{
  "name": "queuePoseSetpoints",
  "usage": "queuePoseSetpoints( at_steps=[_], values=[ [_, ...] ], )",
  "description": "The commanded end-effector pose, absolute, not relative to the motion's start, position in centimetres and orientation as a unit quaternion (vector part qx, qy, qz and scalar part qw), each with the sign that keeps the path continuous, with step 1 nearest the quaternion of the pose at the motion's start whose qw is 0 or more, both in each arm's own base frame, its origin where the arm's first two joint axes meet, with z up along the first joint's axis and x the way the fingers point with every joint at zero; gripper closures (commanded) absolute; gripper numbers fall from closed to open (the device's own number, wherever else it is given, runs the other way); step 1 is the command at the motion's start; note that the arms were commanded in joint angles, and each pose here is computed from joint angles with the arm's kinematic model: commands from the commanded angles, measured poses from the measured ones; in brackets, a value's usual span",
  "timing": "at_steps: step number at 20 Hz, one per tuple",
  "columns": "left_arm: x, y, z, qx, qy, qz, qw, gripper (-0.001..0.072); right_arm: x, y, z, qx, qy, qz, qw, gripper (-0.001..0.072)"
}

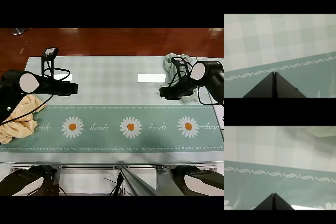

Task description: Fold the shirts.

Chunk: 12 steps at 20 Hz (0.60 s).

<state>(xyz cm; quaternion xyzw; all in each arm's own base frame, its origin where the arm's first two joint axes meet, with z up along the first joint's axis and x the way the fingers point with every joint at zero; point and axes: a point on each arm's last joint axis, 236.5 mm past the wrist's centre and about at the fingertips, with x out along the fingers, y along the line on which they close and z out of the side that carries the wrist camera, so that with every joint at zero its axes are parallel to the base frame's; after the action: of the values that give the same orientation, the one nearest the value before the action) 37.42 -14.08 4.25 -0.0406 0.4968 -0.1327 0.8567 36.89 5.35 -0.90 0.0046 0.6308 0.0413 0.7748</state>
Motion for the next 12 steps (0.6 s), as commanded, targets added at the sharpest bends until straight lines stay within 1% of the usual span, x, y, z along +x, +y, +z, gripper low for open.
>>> queuePoseSetpoints(
  at_steps=[1, 6, 8, 9, 12],
  values=[
    [37.4, -14.1, 4.2, -0.040, 0.497, -0.133, 0.857, 0.0688, 36.9, 5.4, -0.9, 0.005, 0.631, 0.041, 0.775, 0.0689],
    [37.4, -14.1, 4.2, -0.041, 0.497, -0.133, 0.857, 0.0688, 37.0, 5.4, -0.9, 0.006, 0.629, 0.042, 0.776, 0.0690],
    [37.4, -14.1, 4.2, -0.041, 0.497, -0.133, 0.857, 0.0688, 37.7, 5.4, -0.7, 0.004, 0.617, 0.042, 0.786, 0.0689],
    [37.4, -14.1, 4.2, -0.041, 0.497, -0.133, 0.857, 0.0688, 38.4, 5.1, -0.5, -0.001, 0.605, 0.039, 0.795, 0.0690],
    [37.9, -14.2, 4.5, -0.042, 0.487, -0.133, 0.862, 0.0688, 42.1, 4.3, 0.7, -0.019, 0.538, 0.026, 0.842, 0.0689]
  ],
)
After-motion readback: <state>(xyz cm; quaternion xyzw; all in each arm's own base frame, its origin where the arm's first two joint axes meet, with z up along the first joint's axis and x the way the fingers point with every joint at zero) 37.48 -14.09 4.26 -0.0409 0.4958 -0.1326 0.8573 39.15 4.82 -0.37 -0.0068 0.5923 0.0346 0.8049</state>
